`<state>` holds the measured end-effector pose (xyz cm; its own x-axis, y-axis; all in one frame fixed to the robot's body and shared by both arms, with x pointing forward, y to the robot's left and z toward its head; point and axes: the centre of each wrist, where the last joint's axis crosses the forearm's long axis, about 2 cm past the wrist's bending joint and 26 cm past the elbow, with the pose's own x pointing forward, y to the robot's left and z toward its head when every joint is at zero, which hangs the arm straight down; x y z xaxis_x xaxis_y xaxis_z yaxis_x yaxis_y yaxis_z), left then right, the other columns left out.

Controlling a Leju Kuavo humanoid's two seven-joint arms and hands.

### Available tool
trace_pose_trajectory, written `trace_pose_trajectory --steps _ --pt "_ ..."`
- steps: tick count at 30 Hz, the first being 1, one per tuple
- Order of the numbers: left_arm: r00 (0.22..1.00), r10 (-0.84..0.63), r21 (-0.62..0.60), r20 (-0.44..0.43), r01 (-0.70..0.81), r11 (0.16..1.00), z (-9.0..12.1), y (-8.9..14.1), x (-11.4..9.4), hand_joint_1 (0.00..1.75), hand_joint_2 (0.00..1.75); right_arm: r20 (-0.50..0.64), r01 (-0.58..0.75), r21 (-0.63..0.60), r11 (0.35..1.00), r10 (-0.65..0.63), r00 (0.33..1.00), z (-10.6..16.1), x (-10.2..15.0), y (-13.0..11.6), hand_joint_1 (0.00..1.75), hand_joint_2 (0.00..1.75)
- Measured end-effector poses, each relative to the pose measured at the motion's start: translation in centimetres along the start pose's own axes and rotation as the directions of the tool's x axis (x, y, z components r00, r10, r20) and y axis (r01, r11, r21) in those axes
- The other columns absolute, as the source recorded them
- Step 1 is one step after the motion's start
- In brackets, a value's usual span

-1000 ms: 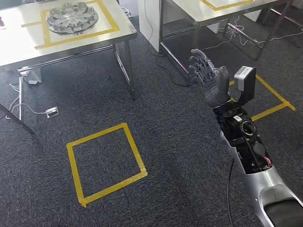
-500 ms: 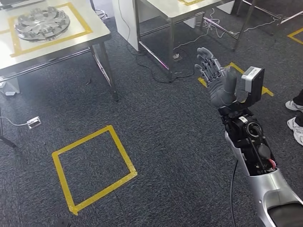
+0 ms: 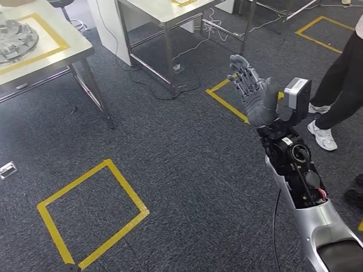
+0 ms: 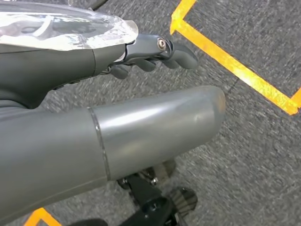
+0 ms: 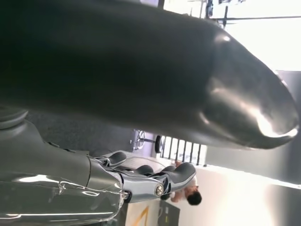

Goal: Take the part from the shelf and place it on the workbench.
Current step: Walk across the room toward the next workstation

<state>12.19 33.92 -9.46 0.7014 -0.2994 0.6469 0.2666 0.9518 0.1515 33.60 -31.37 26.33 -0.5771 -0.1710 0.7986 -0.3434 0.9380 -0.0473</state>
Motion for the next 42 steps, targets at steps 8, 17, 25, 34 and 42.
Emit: trace_pose_trajectory --steps 8,17,25,34,42 --pt "1.0 0.001 -0.003 -0.005 -0.001 1.0 0.05 -0.18 -0.09 0.0 0.0 0.002 -0.004 -0.004 1.0 0.004 1.0 0.01 0.12 -0.18 0.0 0.0" --pt "1.0 -0.005 -0.006 -0.002 0.005 1.0 -0.06 -0.15 0.11 0.0 0.0 0.014 -0.013 -0.012 1.0 0.013 1.0 -0.09 0.5 -0.29 0.0 0.0" --pt "1.0 -0.004 -0.009 -0.012 0.004 1.0 0.12 -0.3 -0.23 0.0 0.0 0.006 -0.021 -0.008 1.0 0.021 1.0 0.2 0.51 -0.11 0.0 0.0" --pt "1.0 0.0 -0.01 -0.01 -0.001 1.0 0.07 -0.41 -0.14 0.0 0.0 0.014 -0.029 -0.014 0.999 0.029 0.999 0.22 0.76 -0.24 0.0 0.0" --pt "1.0 0.011 -0.011 -0.016 -0.011 1.0 0.22 -0.79 -0.41 0.0 0.0 0.007 -0.047 -0.01 0.999 0.047 0.999 0.41 0.76 -0.38 0.0 0.0"
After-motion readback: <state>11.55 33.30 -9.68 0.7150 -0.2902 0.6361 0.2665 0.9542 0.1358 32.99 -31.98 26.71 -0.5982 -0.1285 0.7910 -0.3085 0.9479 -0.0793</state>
